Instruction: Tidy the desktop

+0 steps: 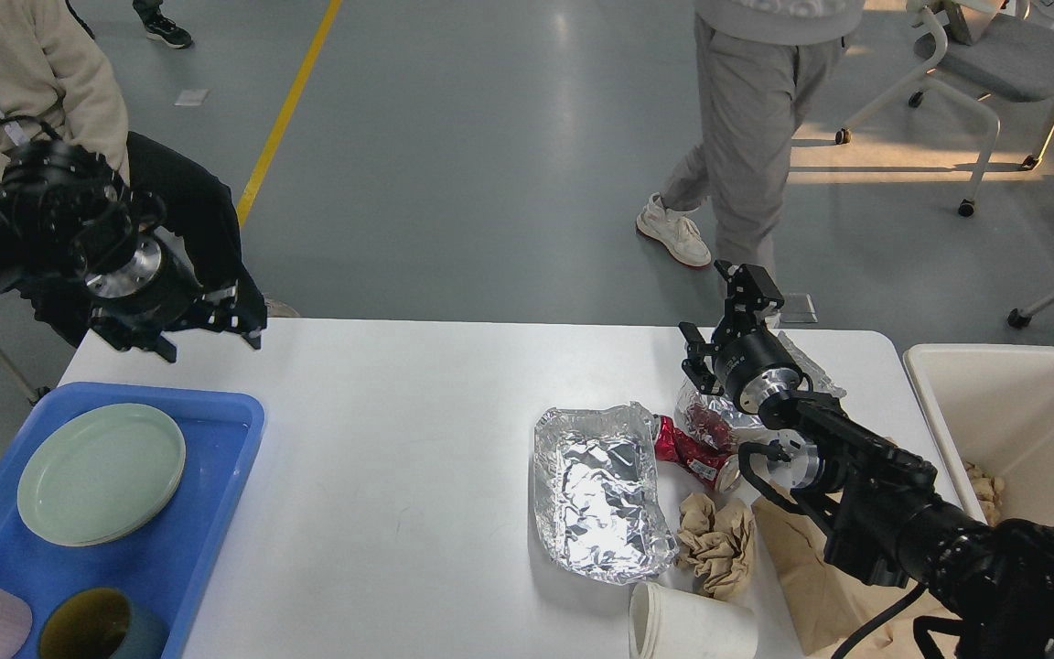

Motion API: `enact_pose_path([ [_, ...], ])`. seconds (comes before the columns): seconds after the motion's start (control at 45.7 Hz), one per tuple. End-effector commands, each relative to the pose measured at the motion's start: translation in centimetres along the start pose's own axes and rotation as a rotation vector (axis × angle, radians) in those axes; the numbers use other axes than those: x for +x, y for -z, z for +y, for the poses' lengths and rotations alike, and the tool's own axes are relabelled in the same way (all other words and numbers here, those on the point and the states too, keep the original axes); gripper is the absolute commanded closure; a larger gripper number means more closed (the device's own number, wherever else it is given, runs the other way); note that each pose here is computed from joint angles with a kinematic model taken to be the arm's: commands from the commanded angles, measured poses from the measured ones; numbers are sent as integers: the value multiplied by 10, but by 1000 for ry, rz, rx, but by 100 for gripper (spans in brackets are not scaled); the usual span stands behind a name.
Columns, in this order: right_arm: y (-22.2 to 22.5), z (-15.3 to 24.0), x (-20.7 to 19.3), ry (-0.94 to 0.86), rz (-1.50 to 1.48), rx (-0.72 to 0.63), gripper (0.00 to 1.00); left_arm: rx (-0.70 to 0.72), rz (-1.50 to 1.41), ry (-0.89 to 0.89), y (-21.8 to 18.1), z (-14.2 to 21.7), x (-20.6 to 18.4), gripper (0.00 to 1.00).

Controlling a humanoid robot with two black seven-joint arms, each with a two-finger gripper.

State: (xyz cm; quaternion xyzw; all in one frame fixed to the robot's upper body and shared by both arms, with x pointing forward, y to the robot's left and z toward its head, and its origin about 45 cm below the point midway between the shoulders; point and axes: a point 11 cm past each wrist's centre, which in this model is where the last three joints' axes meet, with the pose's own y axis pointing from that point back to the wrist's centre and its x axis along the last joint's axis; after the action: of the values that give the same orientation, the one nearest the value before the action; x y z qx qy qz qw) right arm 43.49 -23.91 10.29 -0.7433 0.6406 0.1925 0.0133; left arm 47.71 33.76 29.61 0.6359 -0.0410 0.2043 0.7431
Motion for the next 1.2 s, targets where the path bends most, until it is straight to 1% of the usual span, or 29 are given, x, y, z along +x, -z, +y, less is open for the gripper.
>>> enact_pose_path([
  [0.0,0,0,0,-1,0,0,0,-184,21,-192,-44,42,43,4],
  [0.131,0,0,0,1,0,0,0,-404,106,-367,-73,75,72,4],
  [0.219,0,0,0,1,0,0,0,-513,170,-451,-82,91,85,4],
  [0.285,0,0,0,1,0,0,0,-567,208,-502,-85,98,91,4],
  [0.372,0,0,0,1,0,0,0,-578,236,-567,-81,100,97,4],
  [0.46,0,0,0,1,0,0,0,-540,241,-612,-71,92,98,4],
  [0.547,0,0,0,1,0,0,0,-499,270,-604,-49,74,93,4],
  [0.613,-1,0,0,0,-1,-1,0,-490,312,-608,-24,70,91,4],
  [0.657,0,0,0,1,0,0,0,-503,322,-610,-17,68,89,4],
  [1.073,0,0,0,-1,0,0,0,-734,460,-622,-38,78,94,4],
  [1.182,0,0,0,1,0,0,0,-815,538,-609,-39,73,92,4],
])
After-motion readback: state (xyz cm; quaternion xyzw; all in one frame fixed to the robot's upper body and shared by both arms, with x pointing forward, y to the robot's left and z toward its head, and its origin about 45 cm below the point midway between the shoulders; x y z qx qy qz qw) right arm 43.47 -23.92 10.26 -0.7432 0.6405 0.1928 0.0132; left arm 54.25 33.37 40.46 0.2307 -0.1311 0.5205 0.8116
